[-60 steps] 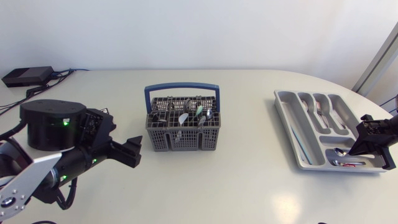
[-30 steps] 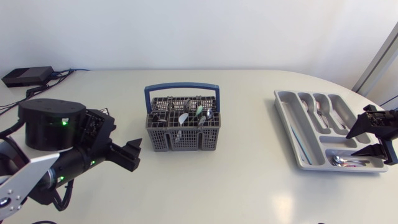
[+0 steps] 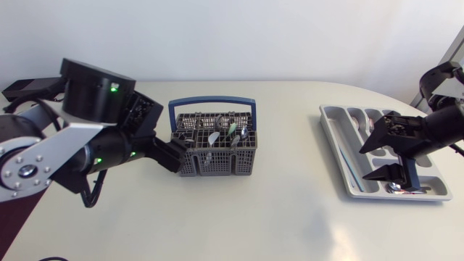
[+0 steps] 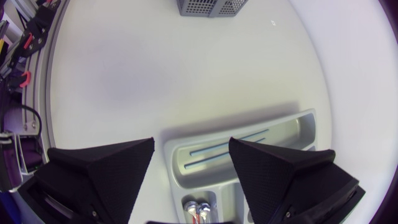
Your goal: Transfer all utensils from the basket to the drawer tray.
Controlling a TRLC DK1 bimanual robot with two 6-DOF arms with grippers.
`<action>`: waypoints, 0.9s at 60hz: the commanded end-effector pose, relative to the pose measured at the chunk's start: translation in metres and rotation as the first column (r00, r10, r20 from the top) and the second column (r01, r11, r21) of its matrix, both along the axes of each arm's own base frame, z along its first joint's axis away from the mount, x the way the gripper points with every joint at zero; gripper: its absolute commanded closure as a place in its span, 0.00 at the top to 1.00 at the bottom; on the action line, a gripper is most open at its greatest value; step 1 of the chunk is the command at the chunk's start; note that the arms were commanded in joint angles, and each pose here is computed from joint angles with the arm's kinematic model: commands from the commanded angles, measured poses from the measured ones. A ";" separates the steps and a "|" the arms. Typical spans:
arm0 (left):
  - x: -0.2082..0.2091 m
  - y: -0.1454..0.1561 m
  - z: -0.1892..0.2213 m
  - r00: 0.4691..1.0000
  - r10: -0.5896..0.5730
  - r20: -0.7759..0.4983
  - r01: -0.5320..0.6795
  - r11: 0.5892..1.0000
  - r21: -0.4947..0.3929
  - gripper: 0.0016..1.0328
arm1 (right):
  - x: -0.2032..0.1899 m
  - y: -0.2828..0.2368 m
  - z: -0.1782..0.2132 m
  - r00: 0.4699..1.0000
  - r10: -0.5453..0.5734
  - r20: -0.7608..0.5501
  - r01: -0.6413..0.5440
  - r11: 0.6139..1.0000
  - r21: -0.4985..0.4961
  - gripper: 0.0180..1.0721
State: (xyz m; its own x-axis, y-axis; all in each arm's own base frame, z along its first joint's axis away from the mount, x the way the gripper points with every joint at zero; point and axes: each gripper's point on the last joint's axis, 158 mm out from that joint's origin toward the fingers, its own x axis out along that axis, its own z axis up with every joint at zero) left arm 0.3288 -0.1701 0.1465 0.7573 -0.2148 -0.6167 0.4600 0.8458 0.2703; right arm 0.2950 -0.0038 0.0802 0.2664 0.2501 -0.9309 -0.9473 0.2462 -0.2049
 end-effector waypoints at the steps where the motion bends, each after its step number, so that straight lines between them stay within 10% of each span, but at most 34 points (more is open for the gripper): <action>1: 0.006 -0.011 -0.001 0.999 -0.030 -0.021 0.031 0.998 0.052 0.92 | -0.012 0.023 -0.003 0.997 -0.054 -0.049 0.056 0.998 0.039 0.83; 54: 0.037 -0.071 -0.017 0.978 -0.102 -0.184 0.135 0.975 0.176 0.80 | -0.048 0.169 -0.018 0.992 0.008 -0.129 0.002 0.997 0.083 0.83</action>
State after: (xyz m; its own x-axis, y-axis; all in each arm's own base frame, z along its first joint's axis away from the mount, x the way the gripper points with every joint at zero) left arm 0.3562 -0.2367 0.1299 0.6070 -0.1618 -0.7780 0.5969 0.7392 0.3119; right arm 0.2541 0.1615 0.0741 0.1743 0.3430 -0.9230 -0.9682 0.2306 -0.0972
